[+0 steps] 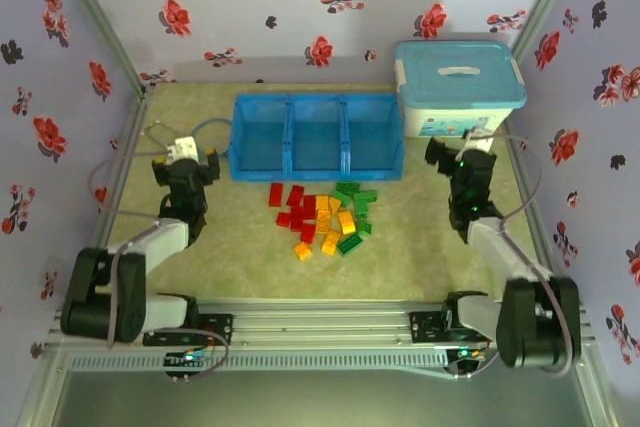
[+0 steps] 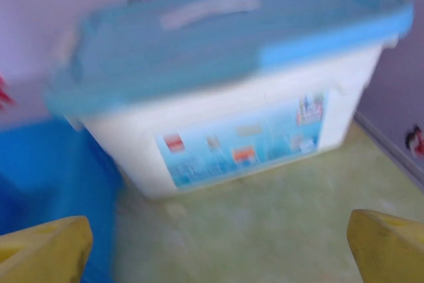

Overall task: Sort the legos into containers by color
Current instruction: Pick up the lego from the center of the table.

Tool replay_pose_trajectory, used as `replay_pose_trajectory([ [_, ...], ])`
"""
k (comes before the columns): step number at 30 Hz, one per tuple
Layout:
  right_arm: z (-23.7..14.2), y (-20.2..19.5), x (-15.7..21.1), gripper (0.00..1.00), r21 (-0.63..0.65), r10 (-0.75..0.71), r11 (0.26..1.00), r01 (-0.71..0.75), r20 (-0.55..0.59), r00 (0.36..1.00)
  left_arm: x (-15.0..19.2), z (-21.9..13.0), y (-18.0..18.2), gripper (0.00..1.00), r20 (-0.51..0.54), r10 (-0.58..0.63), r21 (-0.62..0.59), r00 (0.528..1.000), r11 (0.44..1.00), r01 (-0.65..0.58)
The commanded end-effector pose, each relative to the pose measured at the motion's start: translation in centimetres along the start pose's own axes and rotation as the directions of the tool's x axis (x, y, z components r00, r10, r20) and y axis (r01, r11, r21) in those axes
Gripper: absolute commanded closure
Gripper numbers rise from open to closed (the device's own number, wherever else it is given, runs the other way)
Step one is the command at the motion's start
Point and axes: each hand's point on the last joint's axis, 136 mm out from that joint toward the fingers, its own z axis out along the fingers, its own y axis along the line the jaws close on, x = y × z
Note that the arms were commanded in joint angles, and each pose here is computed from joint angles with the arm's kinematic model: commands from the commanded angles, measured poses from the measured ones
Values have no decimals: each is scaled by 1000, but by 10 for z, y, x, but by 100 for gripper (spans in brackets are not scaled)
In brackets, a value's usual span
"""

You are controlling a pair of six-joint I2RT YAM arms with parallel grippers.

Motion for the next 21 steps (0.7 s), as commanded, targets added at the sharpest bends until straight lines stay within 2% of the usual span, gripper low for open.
replay_pose_trajectory([
  [1, -26, -27, 56, 1, 196, 265, 957, -214, -285, 921, -40, -27, 4, 0, -77, -172, -10, 982, 985, 172],
  [2, -25, -5, 62, 1, 70, 246, 969, -236, -357, 901, -48, -38, -4, 0, -104, -213, 51, 972, 974, 219],
  [4, -34, 11, 68, 1, 46, 246, 967, -251, -434, 867, -58, -61, -28, 0, -107, -253, 185, 962, 945, 269],
  [6, -45, 21, 65, 1, 38, 204, 977, -208, -424, 883, -57, -82, -47, 0, -119, -240, 263, 964, 928, 263],
  [9, -65, 33, 52, 1, 18, 180, 982, -186, -373, 910, -35, -99, -65, 0, -248, -155, 288, 956, 931, 225],
  [12, -77, 42, 57, 1, 2, 176, 981, -193, -418, 891, -11, -119, -89, 0, -338, -50, 354, 940, 919, 176],
  [17, -97, 49, 80, 1, -16, 165, 980, -198, -488, 857, 27, -156, -128, 4, -431, 116, 479, 895, 870, 118],
  [21, -107, 52, 98, 1, -30, 165, 978, -209, -507, 846, 55, -168, -136, 11, -488, 183, 492, 853, 865, 95],
])
